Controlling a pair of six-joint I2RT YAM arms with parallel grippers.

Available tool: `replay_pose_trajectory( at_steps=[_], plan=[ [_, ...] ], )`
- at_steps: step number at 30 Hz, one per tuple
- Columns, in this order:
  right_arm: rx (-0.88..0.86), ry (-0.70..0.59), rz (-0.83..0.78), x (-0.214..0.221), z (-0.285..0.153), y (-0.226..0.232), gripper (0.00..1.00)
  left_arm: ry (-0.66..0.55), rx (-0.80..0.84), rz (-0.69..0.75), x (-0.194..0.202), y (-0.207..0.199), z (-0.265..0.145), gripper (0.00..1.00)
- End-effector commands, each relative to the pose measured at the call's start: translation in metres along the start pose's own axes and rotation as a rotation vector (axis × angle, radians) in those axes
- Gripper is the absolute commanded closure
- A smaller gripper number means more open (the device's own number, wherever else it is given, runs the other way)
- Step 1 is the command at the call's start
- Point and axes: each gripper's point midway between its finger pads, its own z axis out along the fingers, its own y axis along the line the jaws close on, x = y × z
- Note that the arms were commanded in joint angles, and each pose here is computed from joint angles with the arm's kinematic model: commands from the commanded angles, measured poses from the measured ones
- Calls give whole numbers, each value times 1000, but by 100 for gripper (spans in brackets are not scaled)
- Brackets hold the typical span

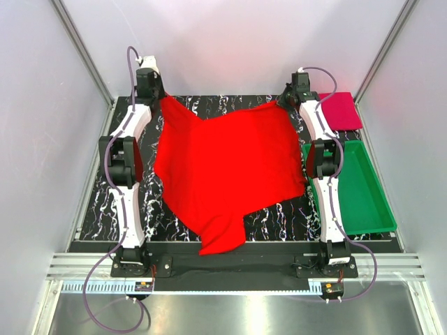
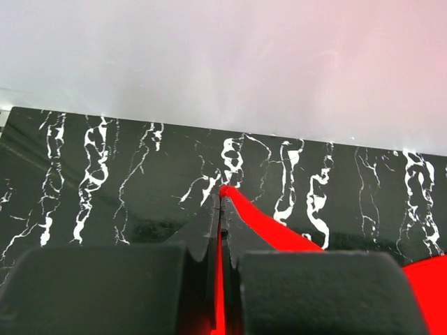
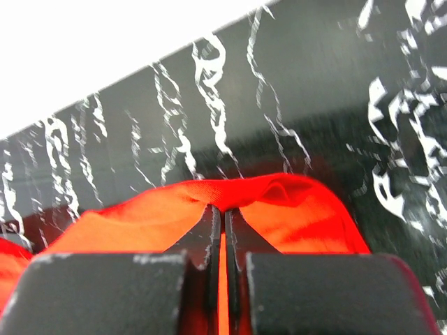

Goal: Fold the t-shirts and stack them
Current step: Flatten the tshirt out

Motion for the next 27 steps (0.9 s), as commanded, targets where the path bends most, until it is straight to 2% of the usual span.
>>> replay_pose_trajectory(
  at_steps=[1, 6, 7, 10, 12, 17, 21, 22, 25, 26, 27],
  plan=[
    [-107, -114, -4, -33, 1, 26, 100, -131, -8, -36, -60, 6, -14, 100],
    [-161, -126, 34, -36, 6, 35, 100, -148, -40, -13, -71, 20, -14, 100],
    [-161, -119, 44, -33, 8, 34, 100, -159, -62, -19, -75, 37, -13, 100],
    [-163, -125, 45, -35, 7, 34, 100, -176, -79, -18, -81, 49, -7, 100],
    [-162, -125, 40, -34, 7, 35, 100, -198, -70, -22, -90, 47, -6, 100],
    [-133, -139, 37, -37, 8, 27, 100, -199, -14, -66, -85, 37, 8, 100],
    [-124, -145, 39, -39, 11, 19, 95, -191, 26, -118, -79, 30, 15, 100],
    [-114, -152, 39, -41, 12, 16, 92, -195, 31, -129, -79, 28, 16, 99],
    [-86, -169, 37, -46, 13, 7, 83, -187, 30, -163, -76, 28, 18, 85],
    [-75, -173, 44, -48, 13, 1, 80, -190, 32, -168, -78, 27, 17, 75],
    [-71, -175, 52, -52, 10, -1, 74, -194, 20, -174, -82, 28, 15, 70]
  ],
)
